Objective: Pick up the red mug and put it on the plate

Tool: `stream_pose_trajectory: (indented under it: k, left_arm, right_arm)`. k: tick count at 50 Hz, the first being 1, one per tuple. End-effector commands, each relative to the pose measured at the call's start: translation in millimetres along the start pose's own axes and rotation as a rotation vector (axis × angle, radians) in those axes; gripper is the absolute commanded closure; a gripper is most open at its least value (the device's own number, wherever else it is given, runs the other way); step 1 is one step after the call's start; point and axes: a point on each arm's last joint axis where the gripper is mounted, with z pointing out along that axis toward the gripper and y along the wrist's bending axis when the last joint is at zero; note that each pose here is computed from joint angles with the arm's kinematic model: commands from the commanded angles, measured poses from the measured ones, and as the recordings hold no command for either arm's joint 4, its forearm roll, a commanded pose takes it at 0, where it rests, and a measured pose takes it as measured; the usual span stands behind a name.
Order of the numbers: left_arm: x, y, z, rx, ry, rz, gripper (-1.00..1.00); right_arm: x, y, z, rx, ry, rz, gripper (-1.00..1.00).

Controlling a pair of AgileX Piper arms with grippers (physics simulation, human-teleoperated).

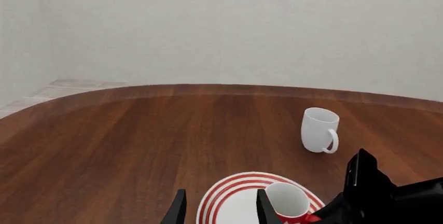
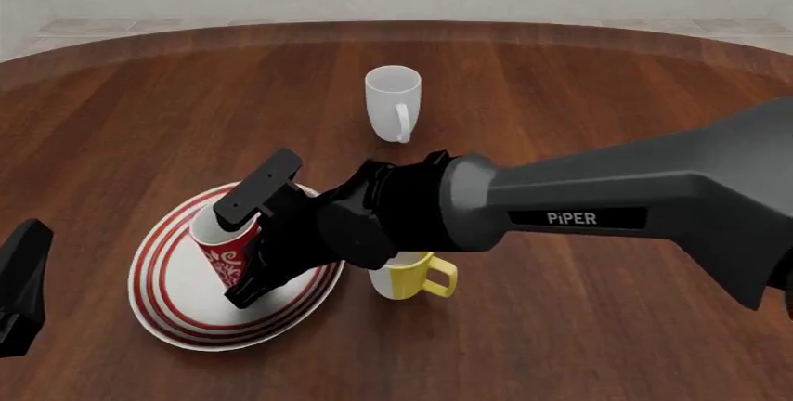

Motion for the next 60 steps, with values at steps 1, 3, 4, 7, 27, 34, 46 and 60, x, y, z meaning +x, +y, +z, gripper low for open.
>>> stream_pose_trajectory:
  k: [1,3,4,7,27,34,46,60]
  left_arm:
    - [-0.4,0.0,0,0.000,-0.001,0.002,-1.00]
    - [-0.5,0.0,0,0.000,-0.001,0.002,-1.00]
    - [-0.9,-0.1,0,0.001,-0.002,0.003,-1.00]
    - [-1.1,-0.1,0,0.002,-0.002,0.004,-1.00]
    - [0.4,0.1,0,-0.002,-0.003,0.002,-1.00]
    - [-0.8,0.1,0,-0.003,-0.005,0.003,-1.00]
    - [-1.1,0.1,0,-0.003,-0.006,0.008,-1.00]
    - [-3.7,-0.2,0,0.000,-0.007,0.024,-1.00]
  right_arm:
    - [0,-1,-1,0.003,-0.003,0.002,1.00]
    - [1,-2,0,0.003,-0.001,0.004,1.00]
    - [1,-2,0,0.004,0.000,0.004,1.00]
    - [1,-2,0,0.004,0.000,0.006,1.00]
    - [3,0,4,0.000,0.014,-0.001,-1.00]
    - [3,-2,6,0.002,0.022,0.006,-1.00]
    - [0,1,1,-0.002,0.019,0.006,-1.00]
    - [-28,4,-63,-0.006,-0.073,-0.010,-1.00]
